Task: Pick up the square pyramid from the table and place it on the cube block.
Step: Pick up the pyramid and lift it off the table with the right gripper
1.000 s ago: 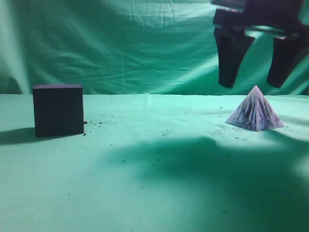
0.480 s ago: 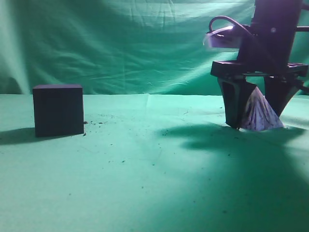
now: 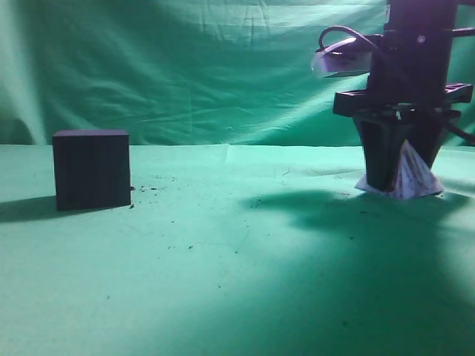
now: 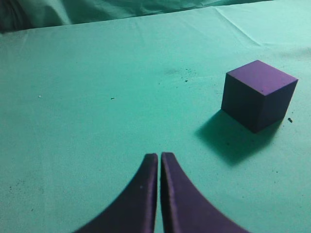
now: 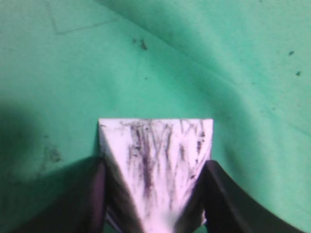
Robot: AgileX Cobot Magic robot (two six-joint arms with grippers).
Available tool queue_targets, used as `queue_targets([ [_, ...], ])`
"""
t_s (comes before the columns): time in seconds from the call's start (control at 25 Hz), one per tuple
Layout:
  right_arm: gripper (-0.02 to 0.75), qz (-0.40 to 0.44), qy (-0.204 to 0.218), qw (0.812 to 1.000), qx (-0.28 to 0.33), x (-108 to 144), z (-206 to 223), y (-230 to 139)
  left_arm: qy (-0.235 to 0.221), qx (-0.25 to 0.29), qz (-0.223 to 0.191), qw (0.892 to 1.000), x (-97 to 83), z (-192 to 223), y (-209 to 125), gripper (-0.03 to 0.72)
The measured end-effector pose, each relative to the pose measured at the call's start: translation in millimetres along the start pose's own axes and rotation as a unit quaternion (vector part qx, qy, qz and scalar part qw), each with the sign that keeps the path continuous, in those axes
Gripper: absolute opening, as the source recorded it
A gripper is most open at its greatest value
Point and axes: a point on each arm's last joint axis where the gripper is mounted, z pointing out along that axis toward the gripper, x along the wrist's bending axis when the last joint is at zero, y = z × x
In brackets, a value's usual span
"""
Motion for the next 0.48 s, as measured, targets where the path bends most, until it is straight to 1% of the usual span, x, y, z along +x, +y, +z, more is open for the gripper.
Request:
queue_targets([
  [0.16, 0.361, -0.004, -0.014, 1.000, 0.013, -7, -11, 9, 0.000, 0.000, 0.000, 1.000, 0.0, 0, 0, 0.000],
  [0.28, 0.361, 0.009, -0.008, 1.000, -0.029, -9, -41, 25, 0.000, 0.000, 0.000, 1.000, 0.0, 0, 0, 0.000],
  [0.36, 0.361, 0.004, -0.009, 0.998, -0.061, -4, -68, 36, 0.000, 0.000, 0.000, 1.000, 0.0, 0, 0, 0.000],
  [0.48, 0.361, -0.025, -0.004, 0.995, -0.092, 20, -106, 49, 0.000, 0.000, 0.000, 1.000, 0.0, 0, 0, 0.000],
])
